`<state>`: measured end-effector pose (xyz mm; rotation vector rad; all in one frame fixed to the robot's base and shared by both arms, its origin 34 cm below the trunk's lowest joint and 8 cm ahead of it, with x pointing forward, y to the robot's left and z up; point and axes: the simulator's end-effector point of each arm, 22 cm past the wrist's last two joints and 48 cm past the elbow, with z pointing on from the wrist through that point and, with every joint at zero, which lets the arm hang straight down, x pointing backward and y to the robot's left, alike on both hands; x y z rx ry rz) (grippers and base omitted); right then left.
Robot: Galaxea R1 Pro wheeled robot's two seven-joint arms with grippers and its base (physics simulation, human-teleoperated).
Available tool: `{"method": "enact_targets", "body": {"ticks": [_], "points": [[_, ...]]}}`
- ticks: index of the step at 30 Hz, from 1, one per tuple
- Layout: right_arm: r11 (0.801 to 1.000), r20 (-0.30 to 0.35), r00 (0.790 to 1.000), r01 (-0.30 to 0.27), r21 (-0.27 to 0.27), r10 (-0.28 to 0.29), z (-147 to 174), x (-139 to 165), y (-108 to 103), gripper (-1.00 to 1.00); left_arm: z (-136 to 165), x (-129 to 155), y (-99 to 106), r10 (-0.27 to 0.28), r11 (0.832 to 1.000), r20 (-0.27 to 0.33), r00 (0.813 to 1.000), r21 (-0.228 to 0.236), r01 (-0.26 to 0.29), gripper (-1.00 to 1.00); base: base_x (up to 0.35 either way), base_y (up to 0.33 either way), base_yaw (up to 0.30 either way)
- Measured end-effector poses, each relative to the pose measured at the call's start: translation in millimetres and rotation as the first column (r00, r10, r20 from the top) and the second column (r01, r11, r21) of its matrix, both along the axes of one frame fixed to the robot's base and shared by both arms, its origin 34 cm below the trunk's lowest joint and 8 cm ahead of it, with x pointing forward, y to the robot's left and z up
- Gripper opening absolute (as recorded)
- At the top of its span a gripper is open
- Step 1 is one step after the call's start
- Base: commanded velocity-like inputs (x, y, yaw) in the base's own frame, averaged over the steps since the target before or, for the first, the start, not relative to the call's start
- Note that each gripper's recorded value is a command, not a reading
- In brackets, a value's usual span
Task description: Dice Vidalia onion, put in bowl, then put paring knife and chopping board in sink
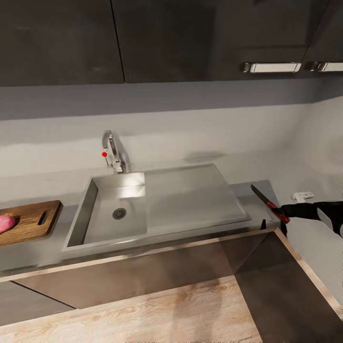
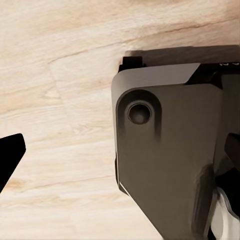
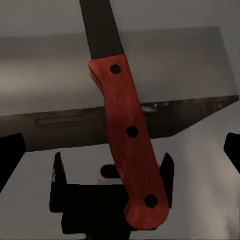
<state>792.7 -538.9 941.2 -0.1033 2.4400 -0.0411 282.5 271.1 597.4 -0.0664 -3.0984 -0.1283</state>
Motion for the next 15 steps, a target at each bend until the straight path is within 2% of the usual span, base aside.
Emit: {"method": "enact_targets", "body": {"ticks": [7,15], "points": [[0.998,0.025,0.999,0.035,0.053,-0.037,-1.2,4.1,0.8,1.0,-1.9,-4.7,0.0,0.0,1.0,-0.011,1.0,0.0,0.0,1.0,0.0,0.0,-0.071],[0.997,0.018,0.999,0.029,0.075,-0.031,-7.3,2.3,1.2,1.0,-4.0,-9.6,-0.1,0.0,1.0,-0.023,1.0,0.0,0.0,1.0,0.0,0.0,-0.078]]}}
